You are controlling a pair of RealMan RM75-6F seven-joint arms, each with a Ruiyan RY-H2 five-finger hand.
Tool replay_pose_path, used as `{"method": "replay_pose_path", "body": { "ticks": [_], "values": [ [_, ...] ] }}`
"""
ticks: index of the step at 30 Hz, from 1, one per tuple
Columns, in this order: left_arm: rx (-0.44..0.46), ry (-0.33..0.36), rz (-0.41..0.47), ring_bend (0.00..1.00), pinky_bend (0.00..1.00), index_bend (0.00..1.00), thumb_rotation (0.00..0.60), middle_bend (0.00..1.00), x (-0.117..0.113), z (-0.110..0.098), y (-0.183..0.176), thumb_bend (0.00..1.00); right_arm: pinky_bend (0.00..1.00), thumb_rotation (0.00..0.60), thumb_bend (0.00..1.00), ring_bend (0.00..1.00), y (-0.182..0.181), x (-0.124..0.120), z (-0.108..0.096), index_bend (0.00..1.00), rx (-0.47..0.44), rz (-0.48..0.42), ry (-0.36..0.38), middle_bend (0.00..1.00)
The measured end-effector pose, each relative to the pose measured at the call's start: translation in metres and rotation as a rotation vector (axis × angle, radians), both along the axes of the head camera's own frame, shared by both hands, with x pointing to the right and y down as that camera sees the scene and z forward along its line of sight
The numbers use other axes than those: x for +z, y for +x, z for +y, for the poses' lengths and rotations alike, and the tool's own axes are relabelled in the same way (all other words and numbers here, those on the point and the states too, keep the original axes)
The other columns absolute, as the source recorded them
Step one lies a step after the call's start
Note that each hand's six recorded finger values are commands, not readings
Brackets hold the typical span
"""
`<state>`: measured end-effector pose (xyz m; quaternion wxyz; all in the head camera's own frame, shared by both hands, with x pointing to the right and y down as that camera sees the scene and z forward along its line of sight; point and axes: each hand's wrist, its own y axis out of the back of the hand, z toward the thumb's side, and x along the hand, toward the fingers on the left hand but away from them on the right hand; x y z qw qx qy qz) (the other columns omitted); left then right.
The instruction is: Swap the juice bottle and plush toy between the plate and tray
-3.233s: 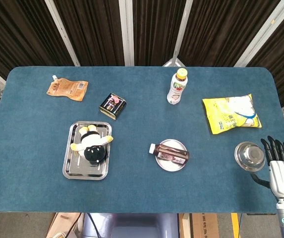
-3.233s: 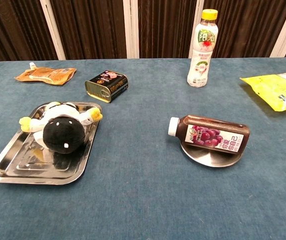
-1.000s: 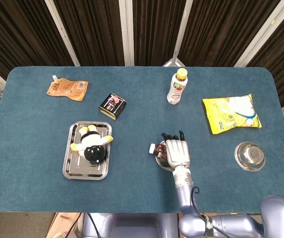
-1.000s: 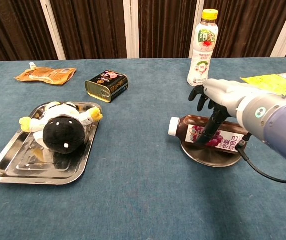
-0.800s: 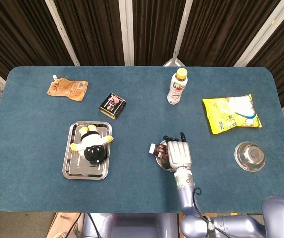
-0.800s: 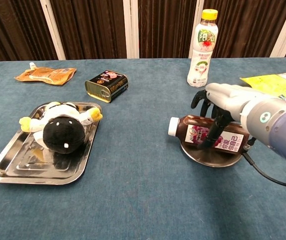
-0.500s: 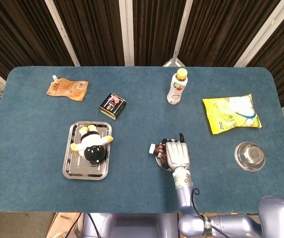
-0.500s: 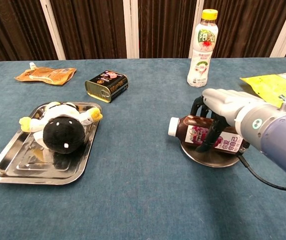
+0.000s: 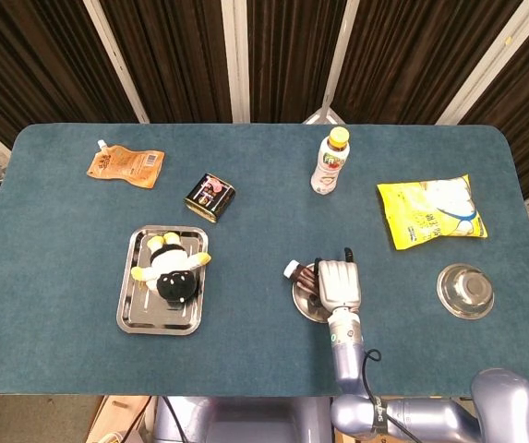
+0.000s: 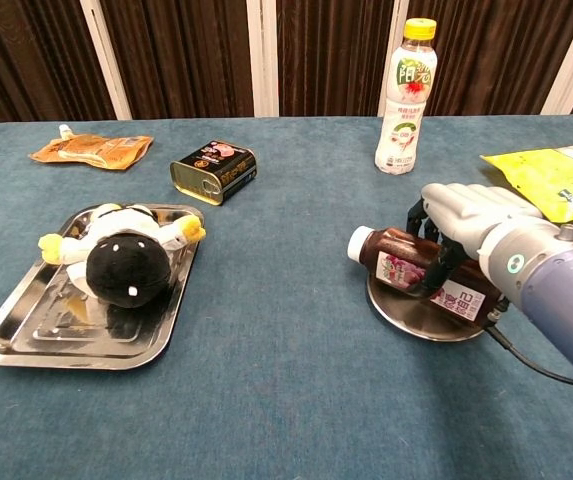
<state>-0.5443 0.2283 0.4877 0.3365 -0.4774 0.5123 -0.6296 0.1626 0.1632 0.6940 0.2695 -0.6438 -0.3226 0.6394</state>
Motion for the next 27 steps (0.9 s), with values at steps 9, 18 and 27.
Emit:
{"method": "replay_pose_path", "body": {
  "ticks": [9,18,27],
  "values": [
    [0.003,-0.003,0.007,0.0,0.03,0.23,0.6,0.0,0.0,0.001,0.001,0.12,0.15,0.6,0.33,0.69,-0.011,-0.01,-0.015,0.56,-0.002,-0.057,0.056,0.64],
    [-0.007,0.004,0.002,0.0,0.03,0.23,0.6,0.0,-0.001,0.001,-0.002,0.12,0.15,0.6,0.34,0.69,-0.047,-0.017,-0.056,0.57,-0.052,-0.125,0.122,0.64],
    [-0.017,0.005,-0.011,0.0,0.03,0.23,0.6,0.0,-0.003,0.002,-0.004,0.12,0.07,0.6,0.32,0.59,-0.095,0.002,-0.091,0.53,-0.142,-0.138,0.146,0.62]
  ]
}}
